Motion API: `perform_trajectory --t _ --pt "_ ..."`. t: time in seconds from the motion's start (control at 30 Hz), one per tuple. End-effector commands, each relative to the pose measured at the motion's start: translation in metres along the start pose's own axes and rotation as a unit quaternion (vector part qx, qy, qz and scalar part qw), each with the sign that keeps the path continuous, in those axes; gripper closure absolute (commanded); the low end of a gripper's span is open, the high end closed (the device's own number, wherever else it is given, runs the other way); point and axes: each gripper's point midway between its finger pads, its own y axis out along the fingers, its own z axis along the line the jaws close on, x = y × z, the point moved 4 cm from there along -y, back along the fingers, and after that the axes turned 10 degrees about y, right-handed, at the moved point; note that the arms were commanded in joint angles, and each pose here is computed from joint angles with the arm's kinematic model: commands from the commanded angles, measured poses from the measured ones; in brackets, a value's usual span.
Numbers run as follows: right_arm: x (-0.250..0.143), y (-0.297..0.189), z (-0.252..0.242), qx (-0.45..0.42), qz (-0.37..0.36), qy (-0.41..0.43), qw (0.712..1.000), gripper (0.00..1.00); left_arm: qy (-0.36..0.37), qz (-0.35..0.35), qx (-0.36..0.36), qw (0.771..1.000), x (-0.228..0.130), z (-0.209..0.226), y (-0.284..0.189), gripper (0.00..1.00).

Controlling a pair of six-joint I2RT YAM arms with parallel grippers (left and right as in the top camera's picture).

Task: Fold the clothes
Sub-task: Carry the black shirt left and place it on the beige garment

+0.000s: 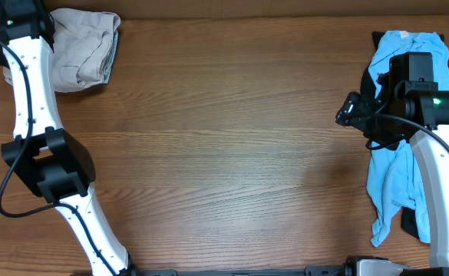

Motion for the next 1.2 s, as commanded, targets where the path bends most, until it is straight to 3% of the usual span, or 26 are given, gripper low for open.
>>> perform_trajectory --t 0.0,0.03,0.13,0.3,0.53,0.67,0.9,0.93,1.0,1.17 --pt "0.001 0.002 -0.002 -0.002 0.000 0.001 1.000 0.13 -0.001 0.003 -0.046 0.999 -0.009 -0.029 0.016 0.95" --pt "0.001 0.002 -0.002 -0.002 0.000 0.001 1.000 0.13 0.004 0.002 -0.080 0.997 -0.012 -0.046 0.019 0.67" --pt "0.001 0.002 -0.002 -0.002 0.000 0.001 1.000 0.13 0.009 -0.005 -0.154 0.988 -0.014 -0.075 0.020 0.00" --pt "0.001 0.002 -0.002 -0.002 0.000 0.001 1.000 0.13 0.013 -0.017 -0.245 0.969 -0.014 -0.110 0.011 0.00" --pt "0.002 0.001 -0.001 0.000 -0.003 0.000 1.000 0.13 -0.006 -0.044 -0.255 0.966 0.011 -0.114 -0.017 0.00" --pt "0.007 -0.007 0.004 0.008 -0.016 -0.006 1.000 0.14 -0.001 -0.050 -0.262 0.964 0.034 -0.092 -0.065 0.00" --pt "0.018 -0.099 0.025 0.063 -0.114 -0.071 0.989 0.13 -0.002 -0.060 -0.261 0.963 0.054 -0.019 -0.172 0.00" --pt "0.017 -0.117 0.026 0.070 -0.133 -0.074 0.986 0.13 -0.005 -0.067 -0.260 0.963 0.057 -0.012 -0.181 0.00" --pt "0.015 -0.155 0.024 0.073 -0.178 -0.074 0.979 0.00 -0.010 -0.083 -0.257 0.963 0.062 -0.002 -0.196 0.00" --pt "-0.012 -0.266 0.007 0.102 -0.321 -0.069 0.939 0.00 -0.016 -0.101 -0.254 0.962 0.067 0.011 -0.213 0.00"
